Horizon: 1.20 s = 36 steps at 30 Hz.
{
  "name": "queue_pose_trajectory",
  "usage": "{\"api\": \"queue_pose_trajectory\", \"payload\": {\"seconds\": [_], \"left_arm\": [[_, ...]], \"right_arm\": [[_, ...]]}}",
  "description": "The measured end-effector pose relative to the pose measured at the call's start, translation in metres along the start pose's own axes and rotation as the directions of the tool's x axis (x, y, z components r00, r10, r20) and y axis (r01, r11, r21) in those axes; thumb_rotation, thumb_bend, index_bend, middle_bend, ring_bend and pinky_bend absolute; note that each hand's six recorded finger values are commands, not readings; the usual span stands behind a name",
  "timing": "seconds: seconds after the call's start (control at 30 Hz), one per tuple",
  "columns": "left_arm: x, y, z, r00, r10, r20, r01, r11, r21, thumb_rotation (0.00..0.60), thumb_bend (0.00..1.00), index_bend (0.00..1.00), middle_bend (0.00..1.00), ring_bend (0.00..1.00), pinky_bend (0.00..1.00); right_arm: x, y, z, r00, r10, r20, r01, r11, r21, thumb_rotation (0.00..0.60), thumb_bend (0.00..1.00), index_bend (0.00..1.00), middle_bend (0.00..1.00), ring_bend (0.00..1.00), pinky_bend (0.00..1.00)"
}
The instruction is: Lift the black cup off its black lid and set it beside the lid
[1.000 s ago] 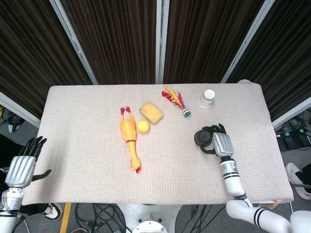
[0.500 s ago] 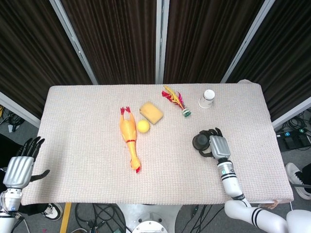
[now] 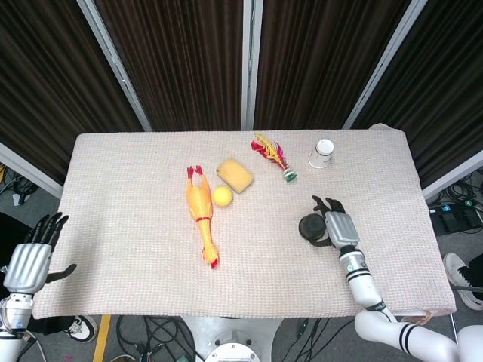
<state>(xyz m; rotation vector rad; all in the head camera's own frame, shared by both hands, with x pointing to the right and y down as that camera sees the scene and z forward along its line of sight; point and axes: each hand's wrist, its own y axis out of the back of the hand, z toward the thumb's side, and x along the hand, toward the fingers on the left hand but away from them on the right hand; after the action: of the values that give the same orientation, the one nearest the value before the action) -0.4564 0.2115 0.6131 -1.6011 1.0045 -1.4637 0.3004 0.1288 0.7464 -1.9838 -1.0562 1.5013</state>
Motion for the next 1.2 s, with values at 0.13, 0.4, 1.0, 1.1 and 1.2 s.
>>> {"api": "queue_pose_trajectory", "payload": {"seconds": [0.13,0.4,1.0,1.1,1.2], "left_arm": [[0.001,0.000,0.000,1.000,0.000,0.001,0.000,1.000,0.000,0.600,0.13,0.04,0.03,0.00,0.20],[0.002,0.000,0.000,1.000,0.001,-0.003,-0.001,1.000,0.000,0.600,0.13,0.04,0.03,0.00,0.20],[0.005,0.003,0.003,1.000,0.005,0.001,-0.005,1.000,0.001,0.600,0.13,0.04,0.03,0.00,0.20],[0.005,0.003,0.003,1.000,0.005,0.002,-0.005,1.000,0.001,0.600,0.13,0.04,0.03,0.00,0.20],[0.004,0.003,0.003,1.000,0.005,0.004,-0.005,1.000,0.002,0.600,0.13,0.04,0.03,0.00,0.20]], "right_arm": [[0.003,0.006,0.000,1.000,-0.023,0.004,0.023,1.000,0.004,0.600,0.00,0.04,0.28,0.00,0.00],[0.002,0.003,-0.001,1.000,-0.019,0.021,0.019,1.000,0.001,0.600,0.03,0.13,0.32,0.00,0.00],[0.003,0.019,0.009,0.995,-0.098,-0.019,0.097,0.994,-0.051,0.600,0.10,0.40,0.43,0.05,0.00],[0.005,0.028,0.014,0.991,-0.128,-0.039,0.125,0.989,-0.080,0.600,0.10,0.40,0.43,0.06,0.00],[0.007,0.038,0.016,0.985,-0.164,-0.050,0.158,0.982,-0.104,0.600,0.10,0.40,0.44,0.06,0.00]]}}
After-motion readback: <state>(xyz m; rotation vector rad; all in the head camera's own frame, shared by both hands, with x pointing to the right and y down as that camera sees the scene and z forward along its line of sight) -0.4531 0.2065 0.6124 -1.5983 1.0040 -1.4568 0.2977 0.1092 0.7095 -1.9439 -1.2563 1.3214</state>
